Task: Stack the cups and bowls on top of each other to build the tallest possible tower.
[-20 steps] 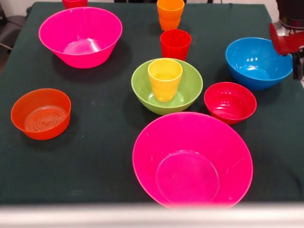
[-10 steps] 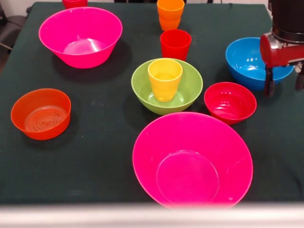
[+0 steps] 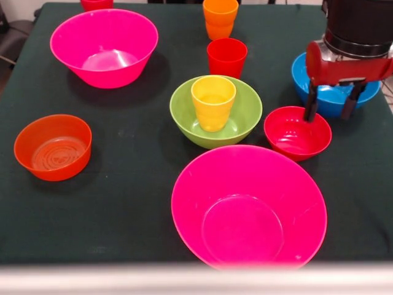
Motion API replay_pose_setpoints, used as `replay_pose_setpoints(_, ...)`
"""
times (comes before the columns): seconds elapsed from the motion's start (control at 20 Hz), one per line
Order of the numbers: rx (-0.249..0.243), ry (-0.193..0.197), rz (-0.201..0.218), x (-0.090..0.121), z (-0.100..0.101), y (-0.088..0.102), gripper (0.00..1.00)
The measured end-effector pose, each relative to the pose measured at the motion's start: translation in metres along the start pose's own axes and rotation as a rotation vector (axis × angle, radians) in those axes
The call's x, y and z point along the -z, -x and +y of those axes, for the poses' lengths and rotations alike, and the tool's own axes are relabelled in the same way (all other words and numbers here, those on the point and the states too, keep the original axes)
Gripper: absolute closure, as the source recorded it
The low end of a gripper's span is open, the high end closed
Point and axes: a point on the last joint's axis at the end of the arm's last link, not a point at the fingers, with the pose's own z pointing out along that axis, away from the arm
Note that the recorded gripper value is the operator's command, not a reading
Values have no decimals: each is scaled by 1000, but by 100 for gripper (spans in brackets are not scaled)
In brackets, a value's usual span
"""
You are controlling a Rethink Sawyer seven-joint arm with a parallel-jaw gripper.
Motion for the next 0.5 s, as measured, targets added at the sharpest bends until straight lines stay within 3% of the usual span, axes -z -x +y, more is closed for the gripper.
replay_pose_setpoints(0.5,6,-85,-11,14,-20,-2,0)
